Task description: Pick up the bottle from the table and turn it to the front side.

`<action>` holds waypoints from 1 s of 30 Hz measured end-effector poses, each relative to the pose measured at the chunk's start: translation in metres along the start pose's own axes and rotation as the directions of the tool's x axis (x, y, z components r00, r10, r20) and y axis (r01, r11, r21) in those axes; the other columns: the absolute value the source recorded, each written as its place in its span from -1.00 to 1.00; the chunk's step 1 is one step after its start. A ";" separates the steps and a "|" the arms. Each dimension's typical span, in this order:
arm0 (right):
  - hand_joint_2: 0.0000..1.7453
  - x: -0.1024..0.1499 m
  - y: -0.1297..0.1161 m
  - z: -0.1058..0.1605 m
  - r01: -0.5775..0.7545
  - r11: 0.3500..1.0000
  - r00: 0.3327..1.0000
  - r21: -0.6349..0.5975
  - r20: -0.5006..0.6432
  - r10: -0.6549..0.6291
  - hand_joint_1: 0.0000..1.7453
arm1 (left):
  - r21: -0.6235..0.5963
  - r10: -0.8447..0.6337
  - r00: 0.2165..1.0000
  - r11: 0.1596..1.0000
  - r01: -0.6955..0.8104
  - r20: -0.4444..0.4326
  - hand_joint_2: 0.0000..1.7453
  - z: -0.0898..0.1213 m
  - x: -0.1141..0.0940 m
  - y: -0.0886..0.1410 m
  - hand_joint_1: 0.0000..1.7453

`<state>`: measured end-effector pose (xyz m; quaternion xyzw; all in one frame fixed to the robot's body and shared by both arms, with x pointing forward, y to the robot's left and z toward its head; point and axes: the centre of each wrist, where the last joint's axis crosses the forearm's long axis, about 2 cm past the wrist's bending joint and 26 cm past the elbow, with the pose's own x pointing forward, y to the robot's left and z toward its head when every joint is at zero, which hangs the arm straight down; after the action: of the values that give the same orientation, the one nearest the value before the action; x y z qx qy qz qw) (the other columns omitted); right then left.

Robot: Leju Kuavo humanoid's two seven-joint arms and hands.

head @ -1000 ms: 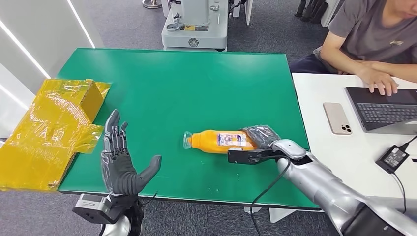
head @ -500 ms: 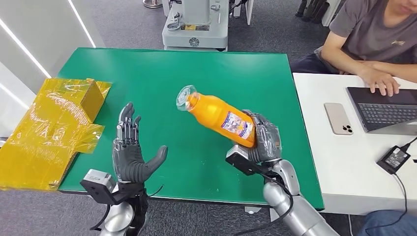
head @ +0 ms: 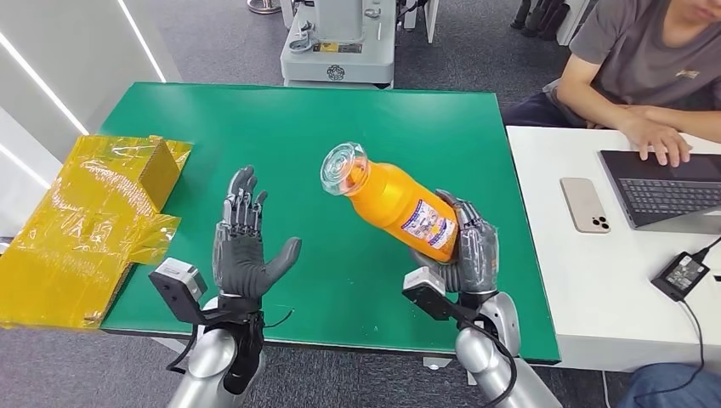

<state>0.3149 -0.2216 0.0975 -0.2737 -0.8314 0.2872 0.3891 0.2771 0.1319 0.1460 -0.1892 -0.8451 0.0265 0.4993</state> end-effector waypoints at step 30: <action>1.00 0.038 0.043 -0.040 0.164 0.890 0.982 0.425 0.017 -0.189 1.00 | -0.238 0.136 0.990 0.961 -0.140 -0.034 1.00 -0.021 -0.002 -0.022 -1.00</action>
<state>0.3363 -0.1552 0.1077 -0.0981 -0.7820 0.4312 0.4392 0.2899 0.1074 0.1601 -0.3067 -0.8225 -0.0427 0.4771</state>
